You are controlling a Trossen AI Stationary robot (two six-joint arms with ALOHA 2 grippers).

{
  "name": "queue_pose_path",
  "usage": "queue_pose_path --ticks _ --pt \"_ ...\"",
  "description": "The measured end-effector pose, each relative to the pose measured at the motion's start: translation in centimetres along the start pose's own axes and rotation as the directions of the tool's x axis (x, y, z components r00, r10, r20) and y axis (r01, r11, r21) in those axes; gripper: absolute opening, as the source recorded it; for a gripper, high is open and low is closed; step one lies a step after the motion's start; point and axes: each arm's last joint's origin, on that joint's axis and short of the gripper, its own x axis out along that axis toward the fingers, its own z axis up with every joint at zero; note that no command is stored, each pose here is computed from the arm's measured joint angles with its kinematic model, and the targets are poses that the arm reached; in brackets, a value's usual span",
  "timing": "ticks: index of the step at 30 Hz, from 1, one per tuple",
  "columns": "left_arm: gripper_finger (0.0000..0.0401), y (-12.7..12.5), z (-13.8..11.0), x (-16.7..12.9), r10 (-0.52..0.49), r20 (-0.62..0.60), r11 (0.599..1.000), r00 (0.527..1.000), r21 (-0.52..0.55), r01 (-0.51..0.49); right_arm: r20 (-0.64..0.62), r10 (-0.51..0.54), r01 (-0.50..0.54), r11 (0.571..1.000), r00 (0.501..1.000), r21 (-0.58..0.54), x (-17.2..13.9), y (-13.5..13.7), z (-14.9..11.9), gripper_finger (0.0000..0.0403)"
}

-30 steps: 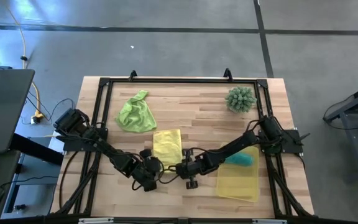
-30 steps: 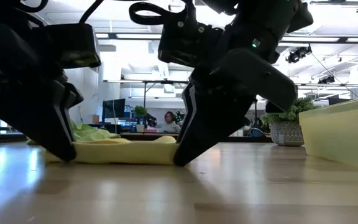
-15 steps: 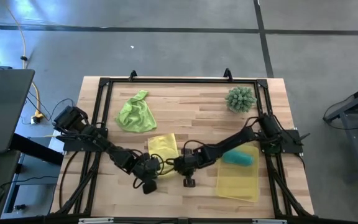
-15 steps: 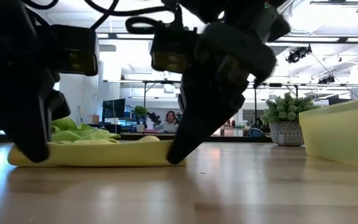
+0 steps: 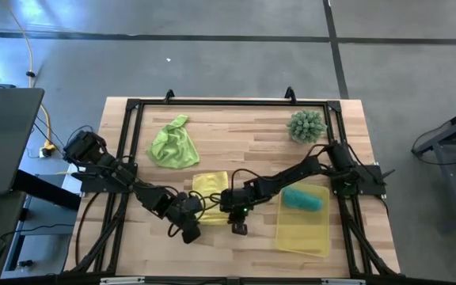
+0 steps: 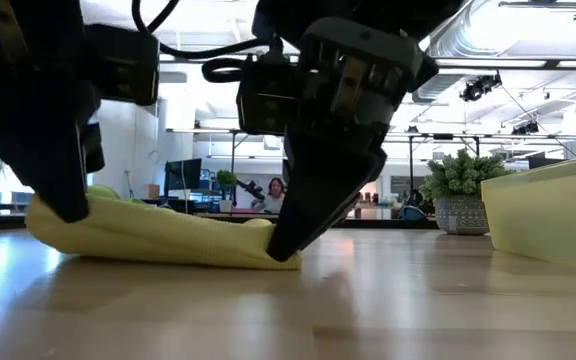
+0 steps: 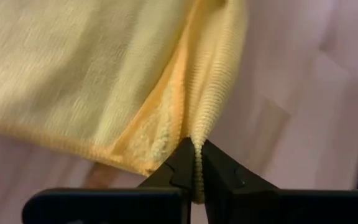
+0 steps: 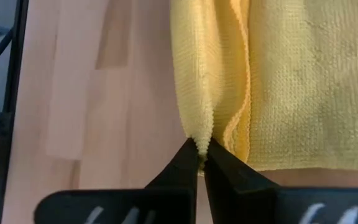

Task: Roll microfiber towels into tight, uniform cylinder then place into a basket
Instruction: Roll the yellow microfiber cloth

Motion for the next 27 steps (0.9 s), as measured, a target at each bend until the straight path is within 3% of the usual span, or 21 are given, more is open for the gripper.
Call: queue_pose_path --ticks 5,8,17,22,27 --pt "0.0008 0.9 -0.2 0.4 0.104 -0.001 0.994 0.995 -0.046 -0.104 0.023 0.004 -0.004 1.000 1.000 0.011 -0.3 -0.8 0.5 0.0001" --pt "0.0008 1.1 0.0 0.4 0.114 -0.005 0.992 0.994 -0.053 -0.114 0.024 0.009 -0.010 1.000 1.000 0.018 -0.4 -1.1 0.6 0.0001" --pt "0.0008 0.4 0.7 -0.2 -0.064 -0.095 0.997 0.993 -0.042 0.060 0.008 0.232 -0.233 0.972 0.973 0.033 -0.7 -1.0 1.2 0.0001" --pt "0.0008 1.1 0.9 -0.2 0.011 -0.074 0.994 0.997 -0.110 -0.019 0.026 0.204 -0.206 0.976 0.979 0.070 -1.1 -2.2 1.6 0.0000" --pt "0.0008 2.2 1.0 -0.2 0.143 -0.038 0.968 0.989 -0.205 -0.147 0.062 0.080 -0.086 0.991 0.995 0.099 -1.4 -3.4 1.8 0.0000"
